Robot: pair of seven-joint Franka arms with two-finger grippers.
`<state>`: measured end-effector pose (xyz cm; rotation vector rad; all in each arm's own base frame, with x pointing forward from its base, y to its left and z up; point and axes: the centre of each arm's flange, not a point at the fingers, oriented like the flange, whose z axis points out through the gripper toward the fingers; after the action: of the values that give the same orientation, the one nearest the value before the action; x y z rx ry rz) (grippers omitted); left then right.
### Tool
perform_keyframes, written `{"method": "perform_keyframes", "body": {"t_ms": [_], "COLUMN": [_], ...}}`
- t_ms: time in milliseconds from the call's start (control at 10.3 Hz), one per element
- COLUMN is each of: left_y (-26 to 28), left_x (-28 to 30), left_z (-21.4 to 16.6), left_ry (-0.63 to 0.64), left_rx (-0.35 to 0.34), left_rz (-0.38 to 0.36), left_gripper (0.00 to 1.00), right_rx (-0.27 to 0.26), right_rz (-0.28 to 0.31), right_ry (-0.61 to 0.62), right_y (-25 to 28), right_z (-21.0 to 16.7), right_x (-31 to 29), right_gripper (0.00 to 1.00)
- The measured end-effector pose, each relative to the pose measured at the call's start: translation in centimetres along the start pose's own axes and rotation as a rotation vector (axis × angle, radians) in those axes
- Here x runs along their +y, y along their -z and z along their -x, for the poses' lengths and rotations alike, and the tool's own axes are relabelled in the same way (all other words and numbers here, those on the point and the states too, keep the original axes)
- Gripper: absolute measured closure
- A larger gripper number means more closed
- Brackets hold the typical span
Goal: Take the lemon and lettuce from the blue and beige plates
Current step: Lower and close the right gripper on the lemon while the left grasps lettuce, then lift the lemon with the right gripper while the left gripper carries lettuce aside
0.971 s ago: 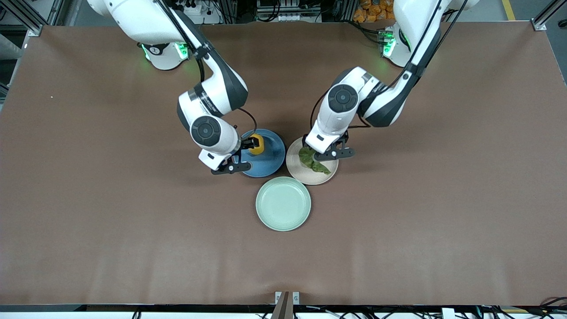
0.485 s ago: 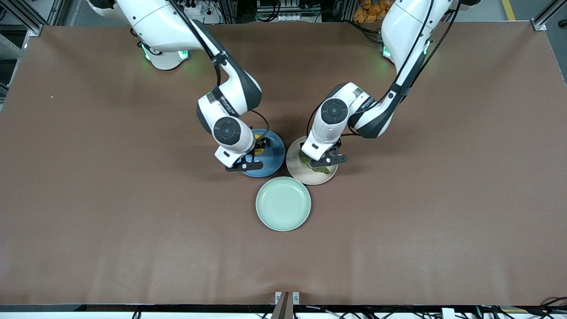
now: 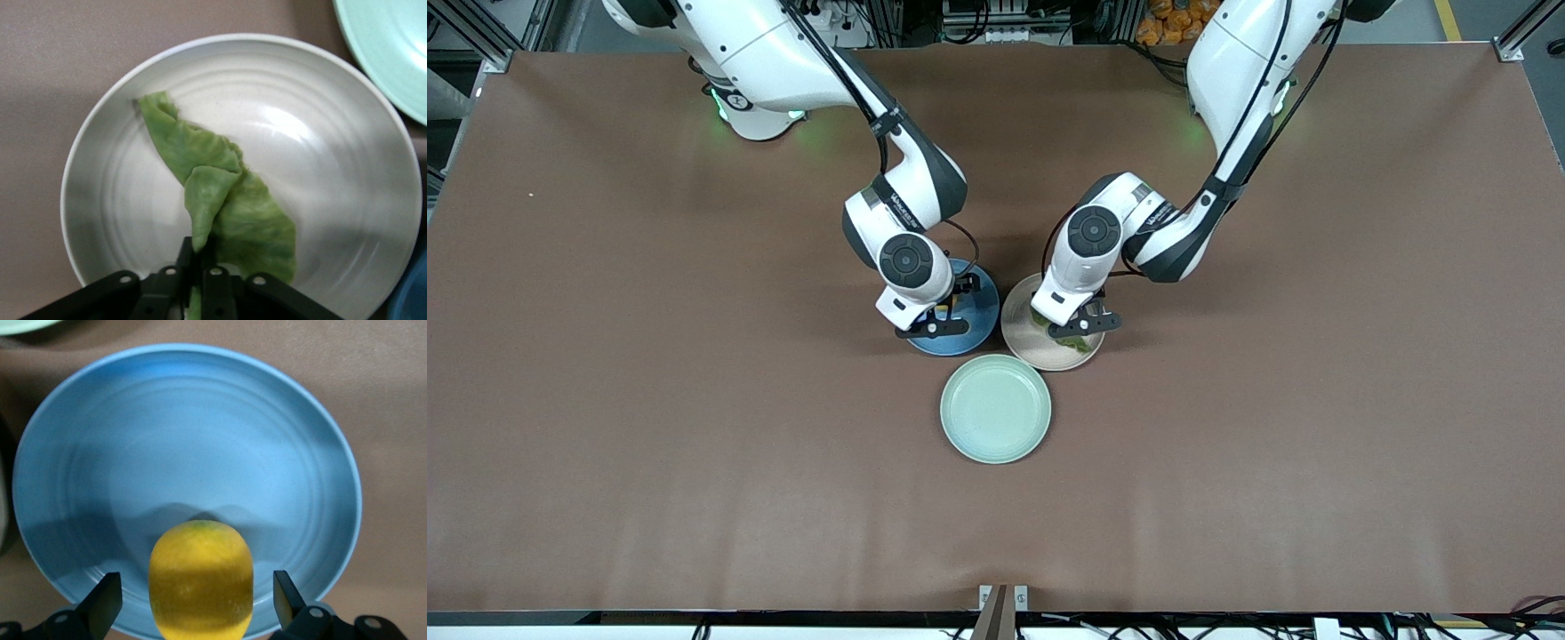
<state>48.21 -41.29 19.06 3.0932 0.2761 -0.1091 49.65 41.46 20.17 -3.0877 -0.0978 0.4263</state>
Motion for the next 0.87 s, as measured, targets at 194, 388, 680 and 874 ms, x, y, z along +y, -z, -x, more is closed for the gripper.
{"method": "perform_keyframes", "body": {"t_ms": [194, 388, 680, 874], "left_y": [0.8, 3.5, 13.2, 18.5], "left_x": [0.3, 0.3, -3.5, -9.9], "left_z": [-0.9, -2.7, -6.3, -9.8], "left_ry": [0.032, 0.056, 0.091, 0.052], "left_rx": [0.015, 0.051, 0.111, 0.119], "left_rz": [0.017, 0.045, 0.015, -0.03], "left_gripper": [0.98, 0.98, 0.98, 0.98], "right_rx": [0.013, 0.025, 0.044, 0.072], "right_rz": [-0.006, -0.012, -0.023, -0.04], "right_ry": [0.002, 0.003, -0.027, -0.065], "right_y": [0.0, 0.1, 0.5, 2.3], "right_z": [-0.1, -0.2, -0.4, -1.1], "right_x": [-0.2, -0.3, -0.3, 0.5], "right_gripper": [0.3, 0.38, 0.38, 0.38]}}
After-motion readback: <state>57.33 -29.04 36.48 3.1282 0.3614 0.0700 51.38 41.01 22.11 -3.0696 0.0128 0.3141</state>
